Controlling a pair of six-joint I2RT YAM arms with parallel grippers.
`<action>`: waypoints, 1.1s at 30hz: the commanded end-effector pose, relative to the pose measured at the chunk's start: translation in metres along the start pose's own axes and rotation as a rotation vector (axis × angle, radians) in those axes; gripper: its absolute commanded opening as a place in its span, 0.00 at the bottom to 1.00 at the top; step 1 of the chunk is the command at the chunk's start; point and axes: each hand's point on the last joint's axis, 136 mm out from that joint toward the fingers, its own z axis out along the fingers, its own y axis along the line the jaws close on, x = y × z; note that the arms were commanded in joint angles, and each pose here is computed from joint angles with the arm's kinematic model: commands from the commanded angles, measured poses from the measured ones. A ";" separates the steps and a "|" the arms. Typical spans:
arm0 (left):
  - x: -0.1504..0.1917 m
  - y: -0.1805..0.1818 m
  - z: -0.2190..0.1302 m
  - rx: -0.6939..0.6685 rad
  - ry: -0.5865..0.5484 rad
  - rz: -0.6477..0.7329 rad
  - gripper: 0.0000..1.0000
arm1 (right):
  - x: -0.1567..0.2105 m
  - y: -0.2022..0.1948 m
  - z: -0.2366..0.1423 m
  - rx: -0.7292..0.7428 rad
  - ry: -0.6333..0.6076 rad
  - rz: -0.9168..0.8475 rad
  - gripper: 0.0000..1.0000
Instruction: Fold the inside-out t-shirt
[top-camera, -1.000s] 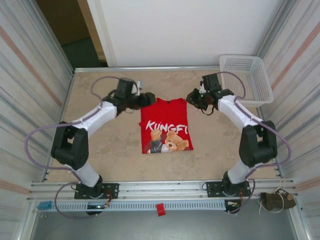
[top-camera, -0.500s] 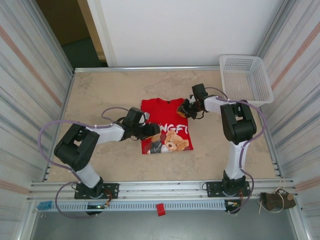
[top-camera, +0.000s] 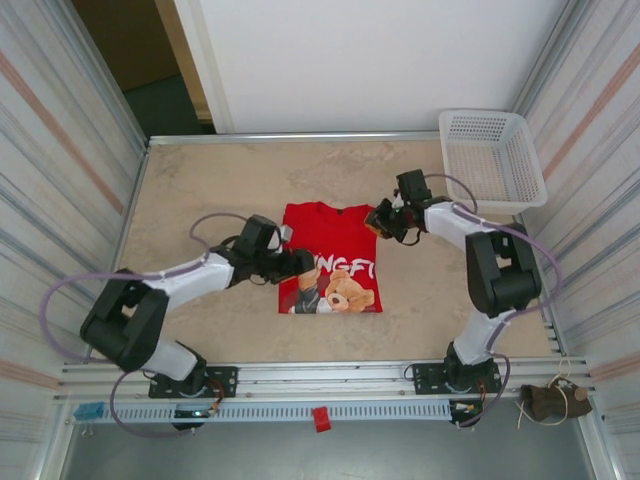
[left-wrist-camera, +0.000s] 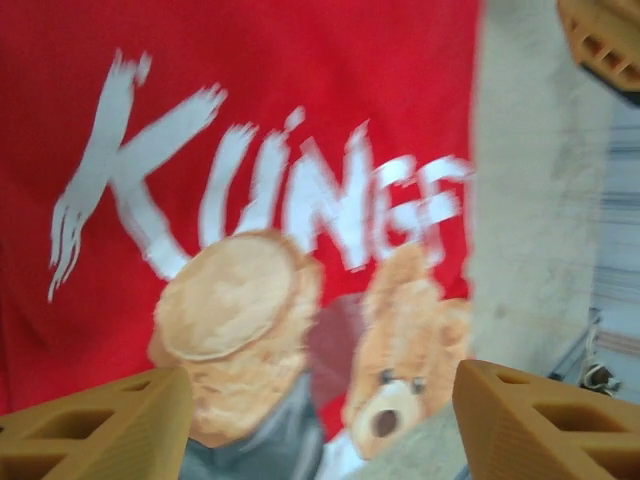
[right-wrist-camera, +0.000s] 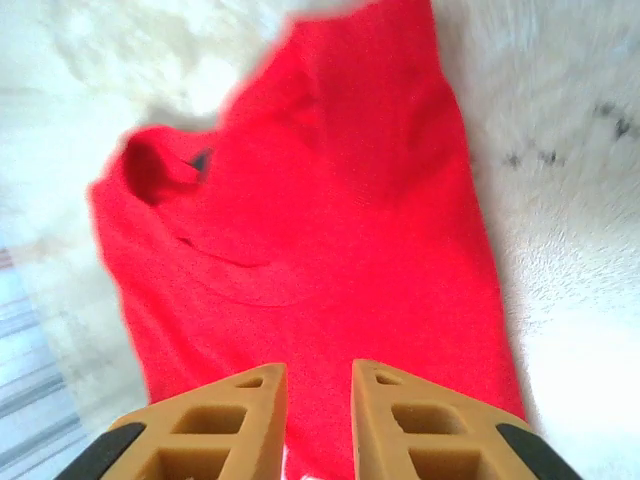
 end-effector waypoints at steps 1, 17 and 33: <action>-0.052 -0.014 -0.042 -0.011 -0.117 0.080 0.73 | -0.026 0.004 -0.035 0.052 -0.096 -0.085 0.40; -0.162 0.073 0.017 -0.007 -0.009 0.082 0.78 | -0.038 -0.020 0.032 0.058 0.070 -0.150 0.76; -0.154 0.082 0.062 0.016 0.074 0.076 0.78 | -0.021 -0.025 0.069 0.038 0.143 -0.169 0.69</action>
